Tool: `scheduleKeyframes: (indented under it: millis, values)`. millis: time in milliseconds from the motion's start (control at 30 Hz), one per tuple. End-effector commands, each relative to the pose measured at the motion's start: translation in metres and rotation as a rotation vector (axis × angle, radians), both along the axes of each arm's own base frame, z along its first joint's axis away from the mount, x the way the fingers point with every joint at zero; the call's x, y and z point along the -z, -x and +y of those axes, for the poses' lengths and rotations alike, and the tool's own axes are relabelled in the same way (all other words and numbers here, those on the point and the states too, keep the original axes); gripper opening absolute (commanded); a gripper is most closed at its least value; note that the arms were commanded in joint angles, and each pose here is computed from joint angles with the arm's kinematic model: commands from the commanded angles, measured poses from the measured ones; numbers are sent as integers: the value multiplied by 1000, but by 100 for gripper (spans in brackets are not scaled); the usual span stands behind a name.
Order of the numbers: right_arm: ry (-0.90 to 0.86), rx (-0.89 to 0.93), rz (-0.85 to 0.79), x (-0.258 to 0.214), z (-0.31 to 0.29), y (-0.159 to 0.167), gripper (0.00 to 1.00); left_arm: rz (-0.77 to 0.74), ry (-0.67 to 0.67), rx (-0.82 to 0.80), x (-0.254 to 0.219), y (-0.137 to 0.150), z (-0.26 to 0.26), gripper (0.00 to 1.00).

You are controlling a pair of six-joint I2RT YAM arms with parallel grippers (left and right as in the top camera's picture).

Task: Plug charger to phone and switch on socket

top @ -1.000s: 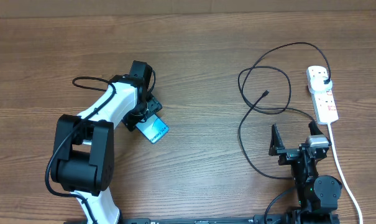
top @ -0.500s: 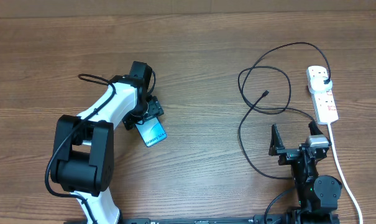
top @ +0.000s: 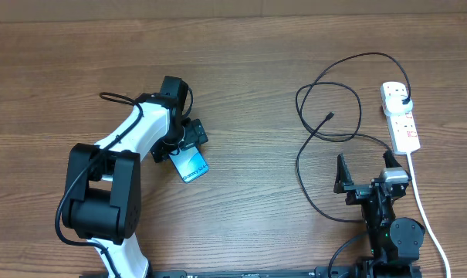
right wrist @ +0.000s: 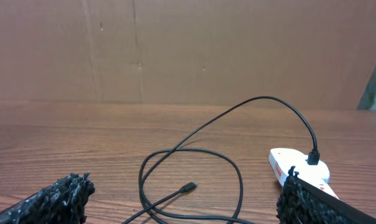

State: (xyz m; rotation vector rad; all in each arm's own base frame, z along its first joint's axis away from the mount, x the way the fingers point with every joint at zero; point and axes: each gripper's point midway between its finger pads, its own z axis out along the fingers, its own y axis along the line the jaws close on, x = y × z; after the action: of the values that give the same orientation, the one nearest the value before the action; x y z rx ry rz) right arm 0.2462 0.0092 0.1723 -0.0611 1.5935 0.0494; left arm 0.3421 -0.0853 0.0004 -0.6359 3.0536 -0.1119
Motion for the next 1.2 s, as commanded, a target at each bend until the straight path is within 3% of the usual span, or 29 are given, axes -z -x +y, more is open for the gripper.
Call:
scheduleKeyframes:
  millis: [0,500,667,933,1167]
  values:
    - [5,4,-6,1,0,0,100,107,53,-40,17,24,-10,100]
    - [5,4,-6,1,0,0,100,129,78,-105,16,27,-14,100]
    - [5,4,-7,1,0,0,100,117,70,-100,17,25,-13,94]
    - [5,4,-7,1,0,0,100,107,67,-34,17,24,-13,90]
    - [5,4,-6,1,0,0,100,77,73,117,17,21,-13,89]
